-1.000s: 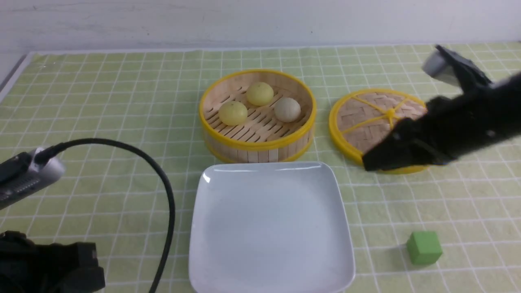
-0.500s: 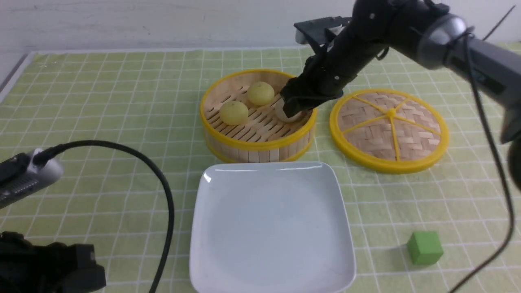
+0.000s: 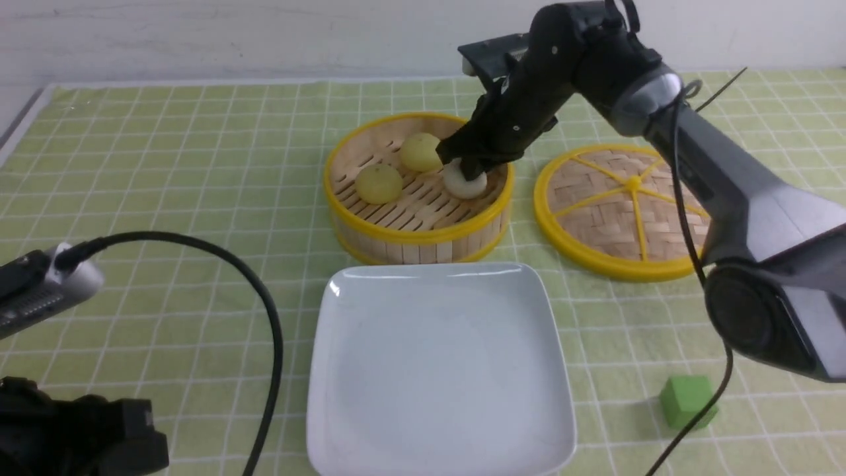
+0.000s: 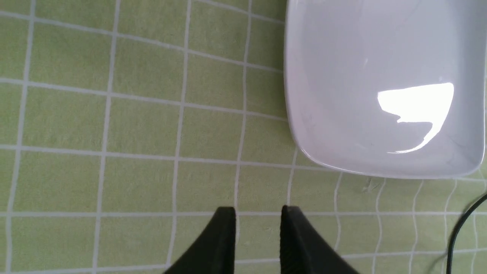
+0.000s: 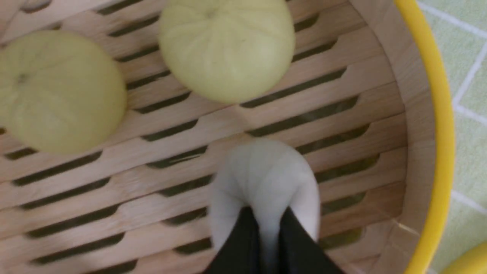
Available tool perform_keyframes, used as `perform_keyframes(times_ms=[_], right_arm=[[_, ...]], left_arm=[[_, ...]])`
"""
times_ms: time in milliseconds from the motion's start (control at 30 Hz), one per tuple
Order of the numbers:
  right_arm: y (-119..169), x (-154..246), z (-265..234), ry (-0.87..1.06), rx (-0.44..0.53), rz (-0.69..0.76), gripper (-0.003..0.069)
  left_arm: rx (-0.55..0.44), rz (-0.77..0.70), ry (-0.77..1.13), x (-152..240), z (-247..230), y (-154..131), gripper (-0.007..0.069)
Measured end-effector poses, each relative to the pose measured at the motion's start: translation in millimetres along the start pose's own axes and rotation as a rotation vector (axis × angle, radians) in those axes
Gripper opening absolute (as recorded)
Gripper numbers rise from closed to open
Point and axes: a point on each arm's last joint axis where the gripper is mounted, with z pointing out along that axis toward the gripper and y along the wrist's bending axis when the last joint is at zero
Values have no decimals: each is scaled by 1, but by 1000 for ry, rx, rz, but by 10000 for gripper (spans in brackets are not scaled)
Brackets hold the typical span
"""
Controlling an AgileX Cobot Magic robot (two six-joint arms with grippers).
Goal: Put the steamed buns into the plate on the green tablecloth.
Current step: 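Reach toward a bun in the bamboo steamer with the right gripper, then move the steamed bun from the bamboo steamer onto the white plate with the right gripper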
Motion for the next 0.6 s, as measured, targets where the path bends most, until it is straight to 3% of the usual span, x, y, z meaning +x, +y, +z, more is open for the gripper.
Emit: perform_keyframes(times_ms=[100,300,433,600], right_arm=[[11,-8,-23,-27,29,-28,24],[51,-16,-116,-99,37,-7,24],[69,17,-128,40,23,6,24],[86,92,-85,336,6,59,35]], left_arm=[[-12,8,0,0,0,1,210],[-42,29,3,0,0,4,214],[-49,33,6,0,0,4,216],[-49,33,5,0,0,4,216]])
